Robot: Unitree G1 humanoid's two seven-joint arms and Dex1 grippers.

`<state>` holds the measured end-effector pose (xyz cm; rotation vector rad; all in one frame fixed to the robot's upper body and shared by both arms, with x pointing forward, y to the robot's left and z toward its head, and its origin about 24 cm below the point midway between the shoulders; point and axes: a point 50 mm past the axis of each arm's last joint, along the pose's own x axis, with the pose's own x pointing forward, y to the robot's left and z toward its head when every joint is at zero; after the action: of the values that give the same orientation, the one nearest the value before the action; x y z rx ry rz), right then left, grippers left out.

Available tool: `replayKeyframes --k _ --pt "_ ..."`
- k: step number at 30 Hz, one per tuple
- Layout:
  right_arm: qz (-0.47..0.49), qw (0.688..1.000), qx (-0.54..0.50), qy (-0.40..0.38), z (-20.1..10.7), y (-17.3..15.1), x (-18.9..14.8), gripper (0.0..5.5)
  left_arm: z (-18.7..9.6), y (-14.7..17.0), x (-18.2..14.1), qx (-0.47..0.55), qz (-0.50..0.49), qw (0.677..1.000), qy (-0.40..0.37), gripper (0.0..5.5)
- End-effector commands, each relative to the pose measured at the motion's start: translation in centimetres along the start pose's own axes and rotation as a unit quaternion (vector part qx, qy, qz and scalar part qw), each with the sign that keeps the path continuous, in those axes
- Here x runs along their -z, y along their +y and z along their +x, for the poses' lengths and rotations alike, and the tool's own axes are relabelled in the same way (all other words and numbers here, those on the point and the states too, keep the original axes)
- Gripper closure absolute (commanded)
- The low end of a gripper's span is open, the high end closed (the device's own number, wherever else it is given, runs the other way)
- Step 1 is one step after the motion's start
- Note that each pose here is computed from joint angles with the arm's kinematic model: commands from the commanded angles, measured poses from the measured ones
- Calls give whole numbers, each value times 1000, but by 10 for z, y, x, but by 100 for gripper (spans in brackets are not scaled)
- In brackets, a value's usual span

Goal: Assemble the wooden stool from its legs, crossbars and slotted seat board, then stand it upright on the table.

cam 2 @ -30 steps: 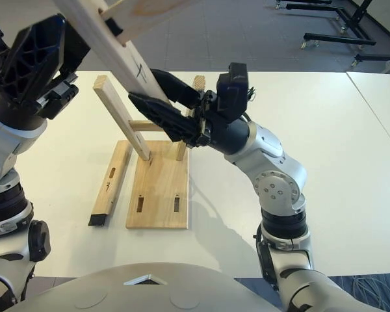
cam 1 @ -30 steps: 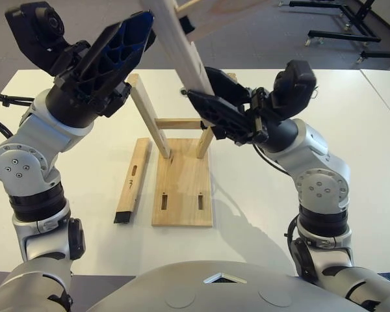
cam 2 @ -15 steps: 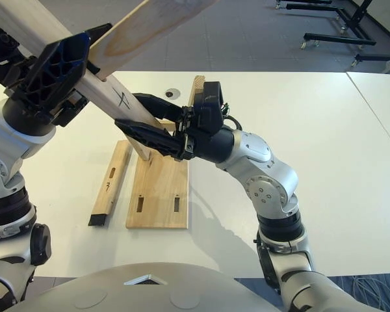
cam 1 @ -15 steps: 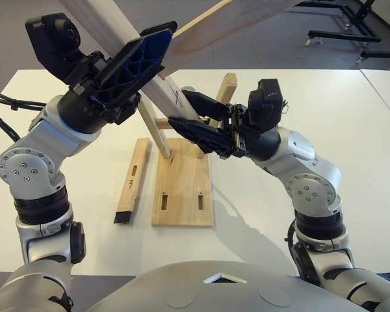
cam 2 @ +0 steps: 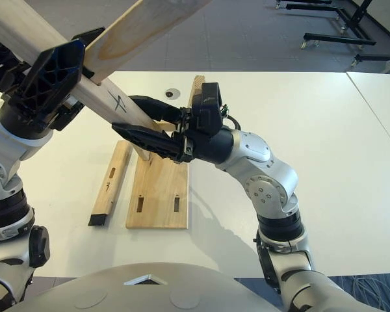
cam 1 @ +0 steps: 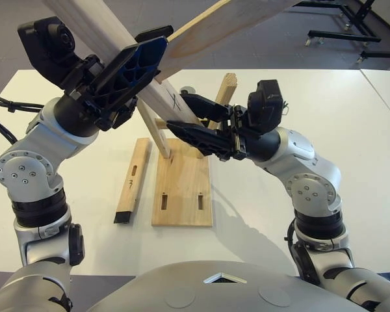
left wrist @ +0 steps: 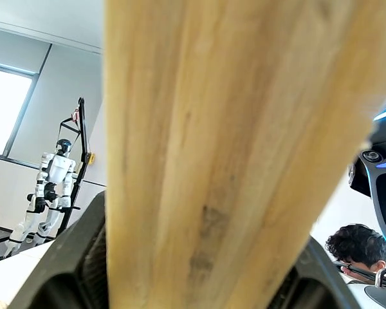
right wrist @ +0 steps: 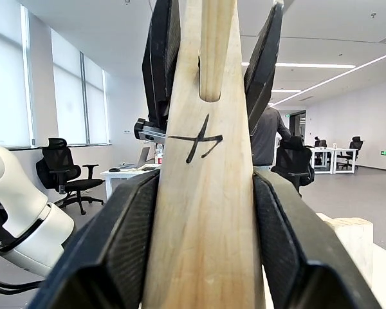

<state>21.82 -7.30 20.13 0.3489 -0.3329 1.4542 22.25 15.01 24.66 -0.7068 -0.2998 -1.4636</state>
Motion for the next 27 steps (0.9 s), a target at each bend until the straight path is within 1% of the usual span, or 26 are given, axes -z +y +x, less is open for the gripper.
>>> replayKeyframes --k 1,4,6,8,11,13,16,18,21,24,27 --pt "-3 1000 27 7 -2 -7 -4 240 -2 -1 -4 20 2 1000 -7 327" --pt "15 1000 14 18 -12 -5 -7 183 -9 1 -8 2 29 1000 9 334" --pt "18 999 29 9 -29 -7 -16 140 -16 0 -14 -15 60 998 21 343" --pt "20 999 36 -5 -41 -6 -27 98 -27 -2 -17 -27 69 997 24 346" --pt "25 999 14 -34 -57 1 -48 94 -49 -2 -19 -68 79 994 30 346" --pt "17 998 25 -48 -63 0 -57 94 -54 -5 -20 -78 94 992 41 346" --pt "-15 993 67 -96 -71 -9 -79 94 -59 -11 -12 -80 131 983 99 346" --pt "-28 990 83 -112 -74 -11 -89 94 -64 -11 -7 -79 162 976 124 346" --pt "-35 989 89 -112 -73 -11 -93 94 -78 -11 5 -86 181 962 184 346" --pt "-26 992 81 -98 -68 -14 -94 94 -84 -12 25 -75 192 953 224 346" --pt "-18 994 78 -78 -65 -21 -96 94 -89 -10 51 -70 166 949 260 346"
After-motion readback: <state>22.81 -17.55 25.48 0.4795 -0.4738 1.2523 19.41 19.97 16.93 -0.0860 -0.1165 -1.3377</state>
